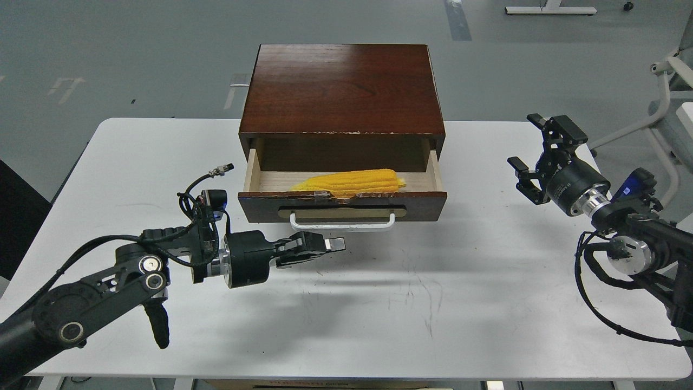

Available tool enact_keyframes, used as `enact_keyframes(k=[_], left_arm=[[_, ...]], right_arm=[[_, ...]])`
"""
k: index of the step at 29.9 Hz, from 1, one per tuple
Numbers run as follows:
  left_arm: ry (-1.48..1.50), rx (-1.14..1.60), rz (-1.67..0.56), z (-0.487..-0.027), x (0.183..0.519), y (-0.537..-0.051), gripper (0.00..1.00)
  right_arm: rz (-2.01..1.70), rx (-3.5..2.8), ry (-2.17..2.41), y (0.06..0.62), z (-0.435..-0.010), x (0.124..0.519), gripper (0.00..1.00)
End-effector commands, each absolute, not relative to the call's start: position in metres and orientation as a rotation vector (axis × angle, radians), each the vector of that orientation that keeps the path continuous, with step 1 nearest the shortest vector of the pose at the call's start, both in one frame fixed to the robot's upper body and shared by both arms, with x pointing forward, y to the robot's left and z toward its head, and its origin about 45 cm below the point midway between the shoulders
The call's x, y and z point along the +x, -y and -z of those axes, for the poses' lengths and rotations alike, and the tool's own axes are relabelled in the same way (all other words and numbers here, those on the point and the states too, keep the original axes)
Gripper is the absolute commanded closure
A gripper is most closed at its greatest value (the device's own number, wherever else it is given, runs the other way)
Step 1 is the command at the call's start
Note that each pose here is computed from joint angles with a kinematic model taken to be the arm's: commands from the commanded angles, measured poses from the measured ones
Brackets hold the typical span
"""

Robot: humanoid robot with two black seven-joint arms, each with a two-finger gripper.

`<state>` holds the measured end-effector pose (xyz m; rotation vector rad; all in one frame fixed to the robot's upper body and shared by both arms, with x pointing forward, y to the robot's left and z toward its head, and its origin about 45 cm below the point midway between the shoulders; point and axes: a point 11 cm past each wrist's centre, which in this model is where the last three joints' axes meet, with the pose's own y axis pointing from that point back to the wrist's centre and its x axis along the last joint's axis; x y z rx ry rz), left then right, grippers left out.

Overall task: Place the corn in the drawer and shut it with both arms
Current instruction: 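Push the drawer front toward the chest with the left gripper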

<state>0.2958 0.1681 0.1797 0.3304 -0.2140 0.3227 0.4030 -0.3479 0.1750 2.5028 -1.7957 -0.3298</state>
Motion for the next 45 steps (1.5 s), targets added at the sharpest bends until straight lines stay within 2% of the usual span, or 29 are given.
enact_keyframes(k=[1, 26, 45], left_arm=[[0.21, 0.325, -0.334, -0.181, 0.298, -0.169, 1.0], [0.197, 0.305, -0.433, -0.184, 0.338, -0.166, 1.0], [0.197, 0.333, -0.509, -0.184, 0.381, -0.164, 1.0]], right_arm=[[0.332, 2.503, 1.793, 0.347, -0.174, 0.403, 0.0], [0.335, 2.496, 1.797, 0.349, -0.173, 0.401, 0.0], [0.329, 2.492, 1.804, 0.352, -0.174, 0.401, 0.0]])
